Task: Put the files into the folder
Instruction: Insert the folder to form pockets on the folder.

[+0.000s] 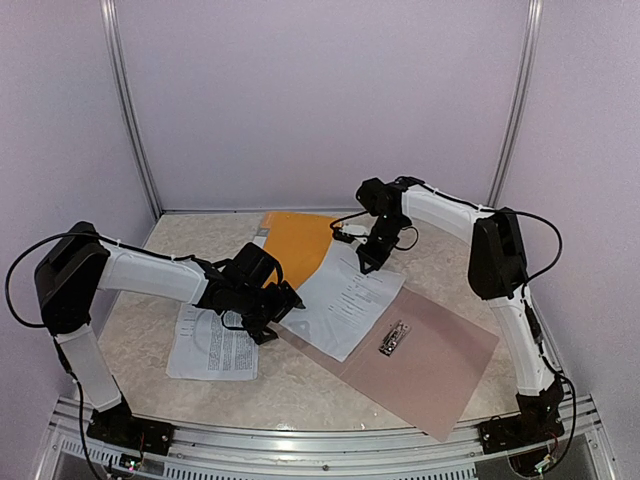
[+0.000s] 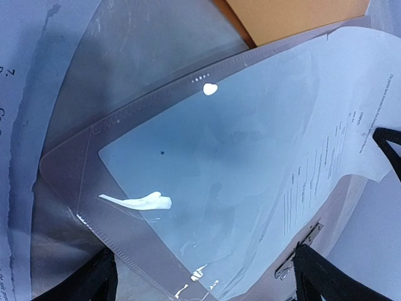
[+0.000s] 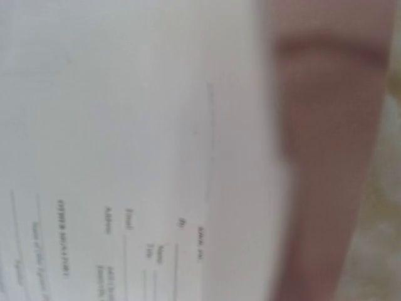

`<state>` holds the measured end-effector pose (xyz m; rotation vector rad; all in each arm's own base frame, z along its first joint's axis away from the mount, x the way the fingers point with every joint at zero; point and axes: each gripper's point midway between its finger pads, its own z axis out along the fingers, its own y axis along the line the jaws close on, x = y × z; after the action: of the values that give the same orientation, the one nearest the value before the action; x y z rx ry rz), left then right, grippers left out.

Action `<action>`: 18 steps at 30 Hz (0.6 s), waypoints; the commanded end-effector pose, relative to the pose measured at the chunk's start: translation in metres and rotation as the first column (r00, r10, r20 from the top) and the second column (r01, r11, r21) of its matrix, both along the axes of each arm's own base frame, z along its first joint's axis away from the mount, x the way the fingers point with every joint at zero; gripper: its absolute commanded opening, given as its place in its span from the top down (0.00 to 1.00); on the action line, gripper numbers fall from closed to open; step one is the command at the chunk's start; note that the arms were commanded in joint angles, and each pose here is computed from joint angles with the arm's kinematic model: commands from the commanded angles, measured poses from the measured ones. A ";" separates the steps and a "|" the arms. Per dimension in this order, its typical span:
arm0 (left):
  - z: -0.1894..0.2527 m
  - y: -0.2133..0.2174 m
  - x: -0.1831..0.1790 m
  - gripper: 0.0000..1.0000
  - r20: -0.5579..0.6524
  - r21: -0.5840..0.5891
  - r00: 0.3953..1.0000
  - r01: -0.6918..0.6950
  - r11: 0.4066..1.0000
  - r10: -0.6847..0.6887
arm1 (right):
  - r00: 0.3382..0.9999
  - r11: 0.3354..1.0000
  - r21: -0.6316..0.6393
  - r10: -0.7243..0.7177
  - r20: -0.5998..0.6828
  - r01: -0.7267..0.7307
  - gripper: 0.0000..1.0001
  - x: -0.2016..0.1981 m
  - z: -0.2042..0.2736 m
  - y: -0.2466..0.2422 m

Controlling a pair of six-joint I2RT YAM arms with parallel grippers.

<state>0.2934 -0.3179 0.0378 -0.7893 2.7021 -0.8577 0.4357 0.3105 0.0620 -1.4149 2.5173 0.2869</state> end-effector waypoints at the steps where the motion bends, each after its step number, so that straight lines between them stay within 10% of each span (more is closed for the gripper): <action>1: -0.054 0.036 -0.030 0.06 -0.129 0.179 0.992 0.012 0.984 0.012 | 0.999 1.000 0.002 0.018 -0.047 -0.018 1.00 -0.015 -0.011 0.005; 18: -0.054 0.036 -0.031 0.06 -0.125 0.182 0.992 0.015 0.983 0.007 | 0.997 0.997 0.035 0.076 -0.022 -0.075 1.00 -0.018 -0.002 0.020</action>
<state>0.2934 -0.3180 0.0379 -0.7878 2.7009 -0.8563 0.4211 0.3169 0.0501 -1.4697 2.5251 0.3210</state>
